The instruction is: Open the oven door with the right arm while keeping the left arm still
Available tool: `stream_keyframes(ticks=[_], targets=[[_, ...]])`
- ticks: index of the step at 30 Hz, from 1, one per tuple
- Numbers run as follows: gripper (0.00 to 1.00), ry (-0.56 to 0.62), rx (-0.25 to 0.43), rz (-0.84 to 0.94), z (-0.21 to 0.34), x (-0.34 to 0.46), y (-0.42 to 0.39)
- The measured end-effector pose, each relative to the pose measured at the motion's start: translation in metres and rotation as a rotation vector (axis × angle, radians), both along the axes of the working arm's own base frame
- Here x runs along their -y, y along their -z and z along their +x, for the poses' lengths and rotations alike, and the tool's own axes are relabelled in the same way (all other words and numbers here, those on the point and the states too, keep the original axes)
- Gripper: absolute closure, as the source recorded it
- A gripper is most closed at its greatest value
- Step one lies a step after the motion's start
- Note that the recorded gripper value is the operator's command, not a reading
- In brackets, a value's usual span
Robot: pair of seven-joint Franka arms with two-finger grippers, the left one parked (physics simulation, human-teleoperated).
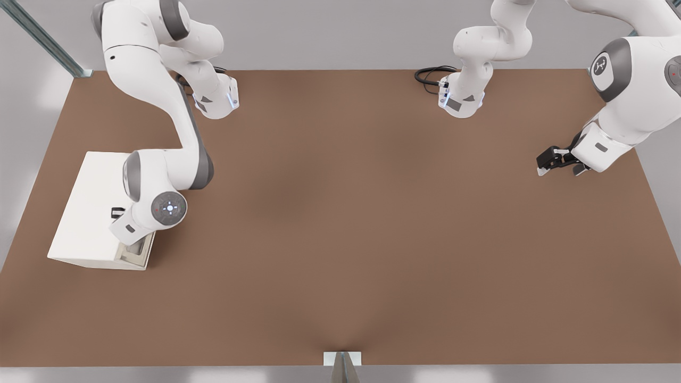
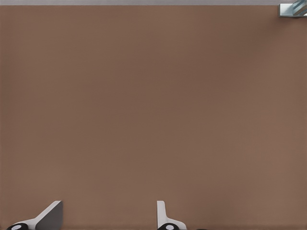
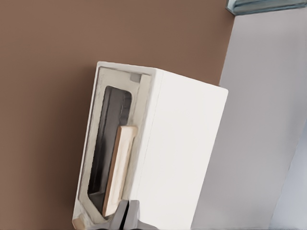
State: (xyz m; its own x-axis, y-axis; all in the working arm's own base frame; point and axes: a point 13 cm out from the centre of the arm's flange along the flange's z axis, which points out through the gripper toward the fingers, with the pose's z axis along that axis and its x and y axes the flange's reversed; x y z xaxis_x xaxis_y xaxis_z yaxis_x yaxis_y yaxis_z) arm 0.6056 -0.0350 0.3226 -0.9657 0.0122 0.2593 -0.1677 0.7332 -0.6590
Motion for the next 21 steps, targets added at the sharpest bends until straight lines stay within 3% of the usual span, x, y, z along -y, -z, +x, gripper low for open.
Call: stream_keyframes(ticks=[9,21], targets=[[1.00,-0.022,0.072,-0.146,-0.020,0.037,0.054],[1.00,0.030,0.204,-0.149,-0.013,0.056,0.100]])
